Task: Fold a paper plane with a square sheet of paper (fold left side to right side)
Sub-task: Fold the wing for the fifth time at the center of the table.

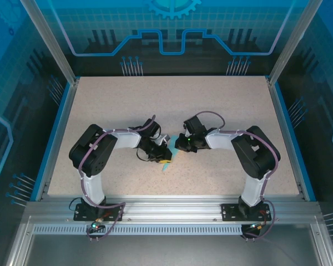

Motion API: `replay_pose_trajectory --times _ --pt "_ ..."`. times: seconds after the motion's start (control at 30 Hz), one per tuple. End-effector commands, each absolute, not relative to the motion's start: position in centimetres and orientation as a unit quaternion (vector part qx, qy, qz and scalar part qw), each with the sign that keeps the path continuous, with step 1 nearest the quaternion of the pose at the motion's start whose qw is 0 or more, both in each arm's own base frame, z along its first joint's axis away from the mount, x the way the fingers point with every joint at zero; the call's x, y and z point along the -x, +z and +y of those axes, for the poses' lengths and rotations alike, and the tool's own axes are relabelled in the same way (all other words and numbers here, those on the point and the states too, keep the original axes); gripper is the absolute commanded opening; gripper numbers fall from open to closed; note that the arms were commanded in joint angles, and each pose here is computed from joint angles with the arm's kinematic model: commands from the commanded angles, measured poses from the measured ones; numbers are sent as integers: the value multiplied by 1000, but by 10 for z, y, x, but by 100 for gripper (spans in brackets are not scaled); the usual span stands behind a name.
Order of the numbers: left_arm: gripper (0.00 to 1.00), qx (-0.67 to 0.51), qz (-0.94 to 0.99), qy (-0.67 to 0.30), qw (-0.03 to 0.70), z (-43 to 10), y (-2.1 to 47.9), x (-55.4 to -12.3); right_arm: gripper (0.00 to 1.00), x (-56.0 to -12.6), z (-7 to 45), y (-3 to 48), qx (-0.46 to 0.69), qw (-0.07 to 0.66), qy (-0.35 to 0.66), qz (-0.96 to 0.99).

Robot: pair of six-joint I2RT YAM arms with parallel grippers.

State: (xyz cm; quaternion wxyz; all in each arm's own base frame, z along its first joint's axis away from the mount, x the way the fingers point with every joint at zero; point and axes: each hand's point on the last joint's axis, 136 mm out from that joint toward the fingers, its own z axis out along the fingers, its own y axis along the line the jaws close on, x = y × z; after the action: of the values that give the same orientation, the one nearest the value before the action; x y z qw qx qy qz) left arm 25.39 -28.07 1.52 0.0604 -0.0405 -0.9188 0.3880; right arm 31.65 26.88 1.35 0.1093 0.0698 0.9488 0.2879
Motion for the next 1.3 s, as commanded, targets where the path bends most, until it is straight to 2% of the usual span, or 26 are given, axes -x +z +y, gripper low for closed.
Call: replay_pose_trajectory --times 0.0,0.27,0.57,1.27 --pt "16 31 -935 342 90 -264 -17 -231 9 -306 260 15 -55 115 283 951" --pt "0 30 -937 334 93 -259 -27 -223 5 -291 270 37 -25 145 312 939" --pt "0 31 -938 333 91 -259 -26 -224 3 -270 285 29 -6 133 329 935" --pt "0 33 -940 328 90 -259 -25 -225 4 -273 299 45 23 151 341 928"
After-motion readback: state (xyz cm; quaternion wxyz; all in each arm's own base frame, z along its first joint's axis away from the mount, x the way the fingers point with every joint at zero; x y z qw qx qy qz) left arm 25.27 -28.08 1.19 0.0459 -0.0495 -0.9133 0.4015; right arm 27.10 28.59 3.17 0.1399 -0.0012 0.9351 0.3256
